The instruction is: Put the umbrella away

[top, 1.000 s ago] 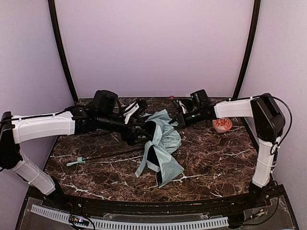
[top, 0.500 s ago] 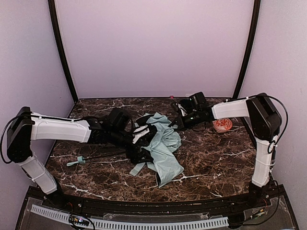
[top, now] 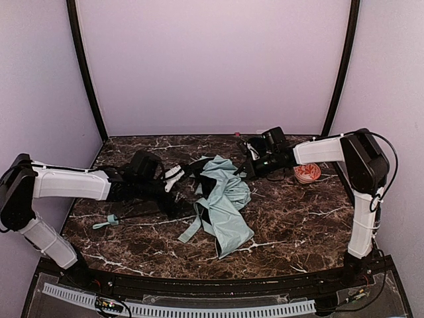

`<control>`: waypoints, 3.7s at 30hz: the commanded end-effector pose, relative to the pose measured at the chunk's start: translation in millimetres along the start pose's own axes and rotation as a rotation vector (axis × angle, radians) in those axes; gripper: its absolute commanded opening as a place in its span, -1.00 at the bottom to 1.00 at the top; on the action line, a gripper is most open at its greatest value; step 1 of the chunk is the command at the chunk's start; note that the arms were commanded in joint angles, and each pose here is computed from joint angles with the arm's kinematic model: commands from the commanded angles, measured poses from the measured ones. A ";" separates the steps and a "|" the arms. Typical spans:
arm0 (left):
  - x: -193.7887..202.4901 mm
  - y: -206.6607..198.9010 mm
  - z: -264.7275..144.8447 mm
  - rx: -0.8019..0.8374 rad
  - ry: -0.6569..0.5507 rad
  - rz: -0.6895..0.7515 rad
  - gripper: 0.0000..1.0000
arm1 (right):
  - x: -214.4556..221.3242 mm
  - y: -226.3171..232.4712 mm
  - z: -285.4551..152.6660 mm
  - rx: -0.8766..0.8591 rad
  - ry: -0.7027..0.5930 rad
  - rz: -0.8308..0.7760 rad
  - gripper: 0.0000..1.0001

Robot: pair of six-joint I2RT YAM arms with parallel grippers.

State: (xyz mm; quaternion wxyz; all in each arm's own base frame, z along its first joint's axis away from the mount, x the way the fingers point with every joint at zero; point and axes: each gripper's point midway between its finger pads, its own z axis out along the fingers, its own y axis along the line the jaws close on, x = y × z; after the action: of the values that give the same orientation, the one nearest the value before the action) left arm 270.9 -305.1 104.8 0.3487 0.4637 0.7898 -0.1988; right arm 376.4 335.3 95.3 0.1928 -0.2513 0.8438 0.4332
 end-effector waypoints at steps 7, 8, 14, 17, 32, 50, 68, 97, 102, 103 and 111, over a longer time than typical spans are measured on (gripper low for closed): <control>-1.8 -22.6 29.3 0.146 -0.107 -0.180 0.80 | -3.7 -11.8 -2.2 0.019 -0.015 -0.001 -1.00; -4.8 -20.4 33.7 0.133 -0.108 -0.179 0.81 | -3.8 -11.7 -2.3 0.017 -0.015 0.000 -1.00; -8.9 14.0 57.8 -0.028 -0.036 -0.188 0.13 | -3.6 -11.4 -2.8 0.015 -0.014 -0.001 -1.00; -22.6 10.4 51.9 -0.006 -0.084 -0.155 -0.30 | -1.1 -11.2 -2.6 0.010 -0.008 0.000 -1.00; -107.9 4.2 -51.6 -0.327 0.012 0.256 -1.00 | 17.8 -5.7 6.1 0.032 0.072 -0.018 -1.00; -174.5 0.8 -99.5 -0.531 0.009 0.541 -1.00 | 86.9 89.5 4.6 -0.224 0.300 -0.230 -0.73; -163.9 0.2 -90.4 -0.516 0.031 0.525 -1.00 | -1.3 187.3 -91.8 -0.119 -0.441 -0.455 0.47; -176.8 31.3 -82.2 -0.497 0.006 0.351 -1.00 | 16.8 207.8 -10.2 -0.149 -0.492 -0.484 0.73; -181.4 36.0 -75.4 -0.502 0.012 0.356 -1.00 | 28.0 197.7 8.1 -0.161 -0.437 -0.467 0.48; -182.2 36.6 -74.0 -0.501 0.012 0.357 -1.00 | 28.9 197.1 10.2 -0.164 -0.430 -0.465 0.30; -196.3 79.0 -61.7 -0.594 0.046 0.382 -1.00 | 28.7 176.8 13.3 -0.207 -0.355 -0.408 -1.00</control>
State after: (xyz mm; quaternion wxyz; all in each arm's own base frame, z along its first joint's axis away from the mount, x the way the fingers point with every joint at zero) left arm 348.9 -345.1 268.2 0.4523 0.5100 0.7258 0.0926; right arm 243.3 427.7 190.8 0.4216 -0.3449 0.6807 0.4899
